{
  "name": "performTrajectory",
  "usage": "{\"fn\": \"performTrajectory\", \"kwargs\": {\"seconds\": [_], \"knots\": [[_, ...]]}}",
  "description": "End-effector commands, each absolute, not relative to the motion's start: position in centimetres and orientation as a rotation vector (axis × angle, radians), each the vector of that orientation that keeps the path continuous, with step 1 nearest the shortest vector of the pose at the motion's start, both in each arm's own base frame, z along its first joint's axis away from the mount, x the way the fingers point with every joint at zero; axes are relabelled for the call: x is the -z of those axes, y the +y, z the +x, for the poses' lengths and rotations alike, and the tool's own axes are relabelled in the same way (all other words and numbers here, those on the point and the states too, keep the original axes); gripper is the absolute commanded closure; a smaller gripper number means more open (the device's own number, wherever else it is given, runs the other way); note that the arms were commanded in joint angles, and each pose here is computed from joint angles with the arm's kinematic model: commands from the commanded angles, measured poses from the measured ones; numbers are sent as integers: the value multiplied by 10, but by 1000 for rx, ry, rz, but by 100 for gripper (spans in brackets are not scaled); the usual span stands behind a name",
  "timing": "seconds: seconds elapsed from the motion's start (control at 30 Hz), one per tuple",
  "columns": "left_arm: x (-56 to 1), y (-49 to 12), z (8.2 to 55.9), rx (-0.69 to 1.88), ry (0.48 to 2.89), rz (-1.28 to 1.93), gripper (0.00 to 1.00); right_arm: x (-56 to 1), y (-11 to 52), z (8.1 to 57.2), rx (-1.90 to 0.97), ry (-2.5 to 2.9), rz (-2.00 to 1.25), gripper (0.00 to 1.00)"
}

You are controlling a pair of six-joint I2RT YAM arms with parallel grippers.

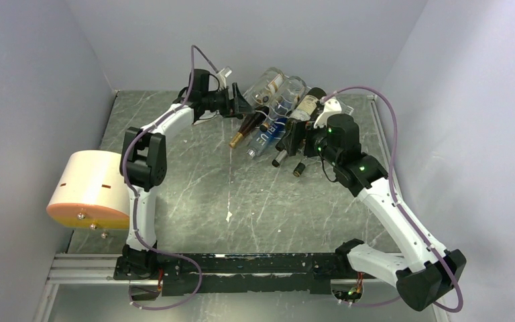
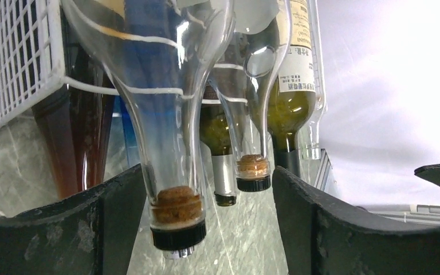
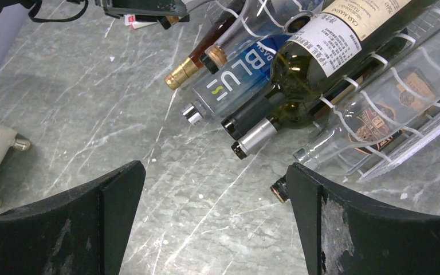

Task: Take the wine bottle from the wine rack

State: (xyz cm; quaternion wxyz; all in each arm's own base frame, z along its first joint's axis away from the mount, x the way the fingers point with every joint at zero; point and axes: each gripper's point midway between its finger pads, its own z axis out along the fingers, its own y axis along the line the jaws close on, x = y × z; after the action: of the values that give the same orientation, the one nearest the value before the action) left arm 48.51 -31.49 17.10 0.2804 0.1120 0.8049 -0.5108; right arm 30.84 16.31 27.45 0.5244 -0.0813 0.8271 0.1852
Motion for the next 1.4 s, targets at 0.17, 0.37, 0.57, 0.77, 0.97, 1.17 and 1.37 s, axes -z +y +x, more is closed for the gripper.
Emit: {"fn": "performTrajectory", "kwargs": {"seconds": [0.17, 0.37, 0.57, 0.77, 0.97, 1.17, 1.37], "knots": [[-168, -334, 487, 1541, 2123, 336, 28, -279, 161, 305, -434, 1956, -211, 0], [-173, -336, 486, 1570, 2101, 347, 39, -278, 161, 304, -434, 1961, -221, 0], [-174, -338, 486, 1609, 2093, 340, 43, -277, 163, 305, -441, 1962, -227, 0], [-186, -337, 487, 1651, 2064, 330, 57, -278, 162, 304, -437, 1962, -227, 0], [-207, -332, 485, 1733, 2005, 318, 73, -281, 165, 302, -457, 1967, -236, 0], [-236, -330, 474, 1802, 1921, 338, 81, -282, 167, 303, -466, 1962, -237, 0], [-268, -325, 464, 1861, 1835, 349, 87, -280, 170, 304, -481, 1968, -238, 0]]}}
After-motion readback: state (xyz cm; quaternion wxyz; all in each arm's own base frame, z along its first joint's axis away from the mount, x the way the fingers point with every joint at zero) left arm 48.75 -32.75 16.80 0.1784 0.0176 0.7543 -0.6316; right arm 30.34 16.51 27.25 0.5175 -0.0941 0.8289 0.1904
